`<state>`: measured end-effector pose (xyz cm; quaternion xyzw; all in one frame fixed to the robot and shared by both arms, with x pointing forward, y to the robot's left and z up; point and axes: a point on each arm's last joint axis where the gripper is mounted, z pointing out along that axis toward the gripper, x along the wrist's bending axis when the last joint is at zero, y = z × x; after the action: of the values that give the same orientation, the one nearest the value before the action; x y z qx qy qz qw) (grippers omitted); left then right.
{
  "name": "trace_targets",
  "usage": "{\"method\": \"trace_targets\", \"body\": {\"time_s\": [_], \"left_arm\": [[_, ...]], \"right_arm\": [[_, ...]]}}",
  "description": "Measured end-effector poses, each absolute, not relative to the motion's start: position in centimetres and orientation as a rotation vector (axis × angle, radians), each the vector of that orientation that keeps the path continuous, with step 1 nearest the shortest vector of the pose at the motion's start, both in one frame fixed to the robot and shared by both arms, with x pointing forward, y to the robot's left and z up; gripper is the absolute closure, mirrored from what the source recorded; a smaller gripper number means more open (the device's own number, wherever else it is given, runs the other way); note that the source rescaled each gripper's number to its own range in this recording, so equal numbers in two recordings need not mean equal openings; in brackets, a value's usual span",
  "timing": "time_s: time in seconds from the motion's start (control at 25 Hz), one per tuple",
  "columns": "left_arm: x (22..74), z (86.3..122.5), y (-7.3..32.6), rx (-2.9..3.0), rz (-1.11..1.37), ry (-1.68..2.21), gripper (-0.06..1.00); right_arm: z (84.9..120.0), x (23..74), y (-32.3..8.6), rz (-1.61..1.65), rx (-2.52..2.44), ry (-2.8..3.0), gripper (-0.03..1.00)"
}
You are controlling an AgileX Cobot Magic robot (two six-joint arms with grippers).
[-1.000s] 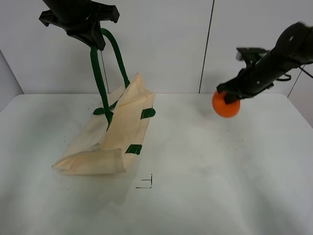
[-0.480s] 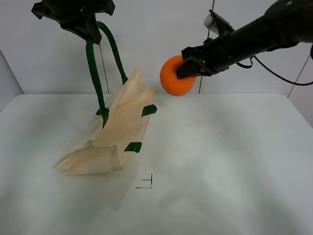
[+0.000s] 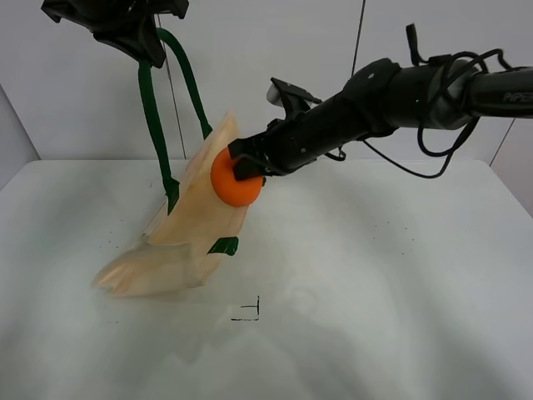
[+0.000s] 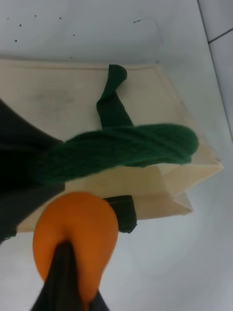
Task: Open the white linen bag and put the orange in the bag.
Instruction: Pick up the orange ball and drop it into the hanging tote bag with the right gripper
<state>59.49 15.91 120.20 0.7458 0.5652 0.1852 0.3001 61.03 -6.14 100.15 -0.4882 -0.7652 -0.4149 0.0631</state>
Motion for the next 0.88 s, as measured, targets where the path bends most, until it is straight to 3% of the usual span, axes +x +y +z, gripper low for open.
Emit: {"method": "trace_targets", "body": {"time_s": [0.36,0.72,0.8,0.88], "left_arm": [[59.5,120.2,15.9,1.980,0.492,1.500,0.94],[59.5,120.2,15.9,1.980,0.492,1.500,0.94],[59.5,120.2,15.9,1.980,0.492,1.500,0.94],[59.5,120.2,15.9,1.980,0.492,1.500,0.94]], "right_arm": [[95.8,61.7,-4.0,-1.233,-1.566,-2.221,0.96],[94.6,61.5,-2.2,-1.293,-1.573,-2.249,0.94],[94.6,61.3,-1.9,-1.300,-1.562,-2.259,0.76],[94.7,61.2,-1.7,-1.308,-1.564,-2.262,0.37]]}}
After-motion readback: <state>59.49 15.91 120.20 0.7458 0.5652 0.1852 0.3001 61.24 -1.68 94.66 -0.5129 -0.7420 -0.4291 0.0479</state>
